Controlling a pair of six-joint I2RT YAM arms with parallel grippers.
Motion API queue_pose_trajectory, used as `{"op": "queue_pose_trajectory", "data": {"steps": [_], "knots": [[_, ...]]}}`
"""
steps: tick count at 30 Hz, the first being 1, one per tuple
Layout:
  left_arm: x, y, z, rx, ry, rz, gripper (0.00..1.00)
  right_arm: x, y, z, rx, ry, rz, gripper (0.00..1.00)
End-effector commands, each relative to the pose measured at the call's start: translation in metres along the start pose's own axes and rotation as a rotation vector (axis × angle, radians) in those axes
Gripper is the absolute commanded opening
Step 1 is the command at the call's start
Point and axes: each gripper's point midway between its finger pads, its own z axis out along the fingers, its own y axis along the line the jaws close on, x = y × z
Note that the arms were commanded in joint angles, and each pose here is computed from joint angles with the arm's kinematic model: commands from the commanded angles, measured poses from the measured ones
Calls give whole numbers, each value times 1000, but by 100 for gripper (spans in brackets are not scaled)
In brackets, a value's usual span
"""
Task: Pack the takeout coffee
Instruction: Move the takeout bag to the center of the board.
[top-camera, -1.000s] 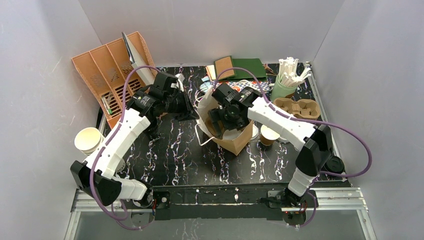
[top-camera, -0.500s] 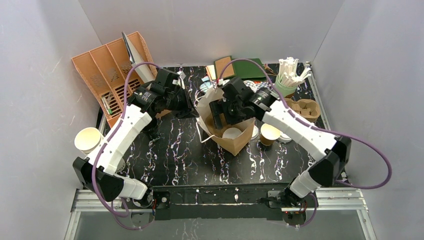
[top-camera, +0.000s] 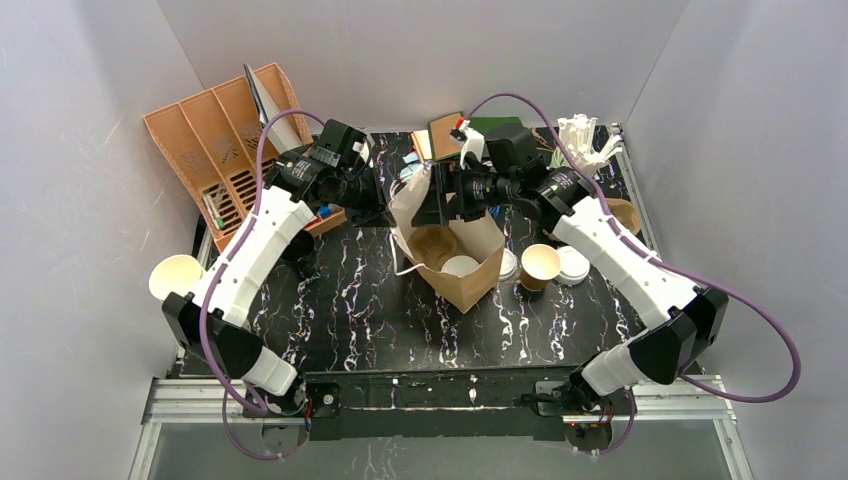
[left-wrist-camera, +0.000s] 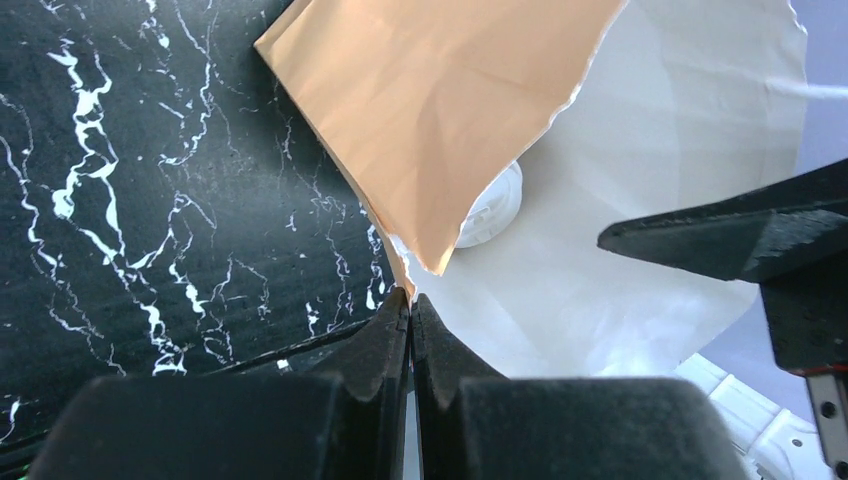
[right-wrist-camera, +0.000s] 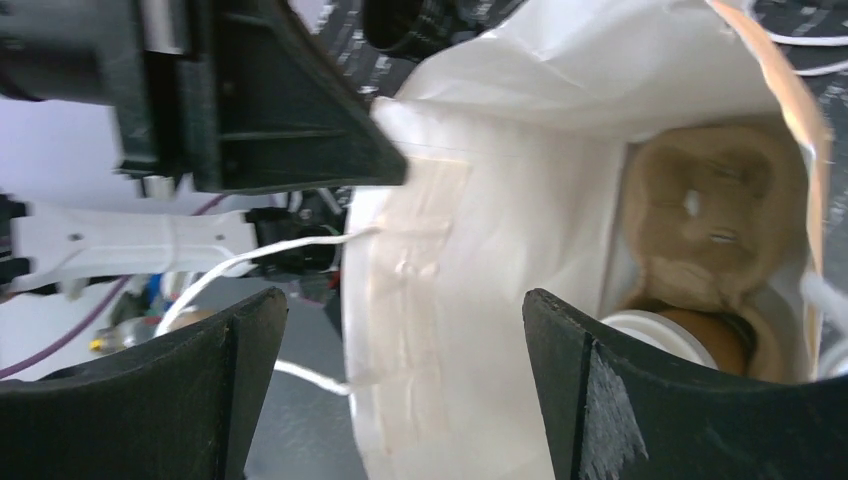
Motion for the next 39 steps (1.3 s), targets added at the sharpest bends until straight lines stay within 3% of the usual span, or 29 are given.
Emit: {"op": "queue_pose_trajectory", "data": {"steps": [1, 13, 24, 31, 39], "knots": [[-3, 8, -14, -27, 1, 3, 0, -41, 50, -24, -236, -90, -23, 95], [-26, 15, -15, -50, 3, -1, 0, -116, 18, -91, -382, -263, 222, 86], [-65, 28, -1, -80, -18, -7, 0, -148, 19, -122, -460, -318, 253, 88], [-93, 48, -1, -110, -58, -25, 1, -146, -52, -138, -109, -447, 331, 87], [-124, 62, 0, -111, -110, -47, 2, -101, -119, -161, 321, -520, 417, 78]]}}
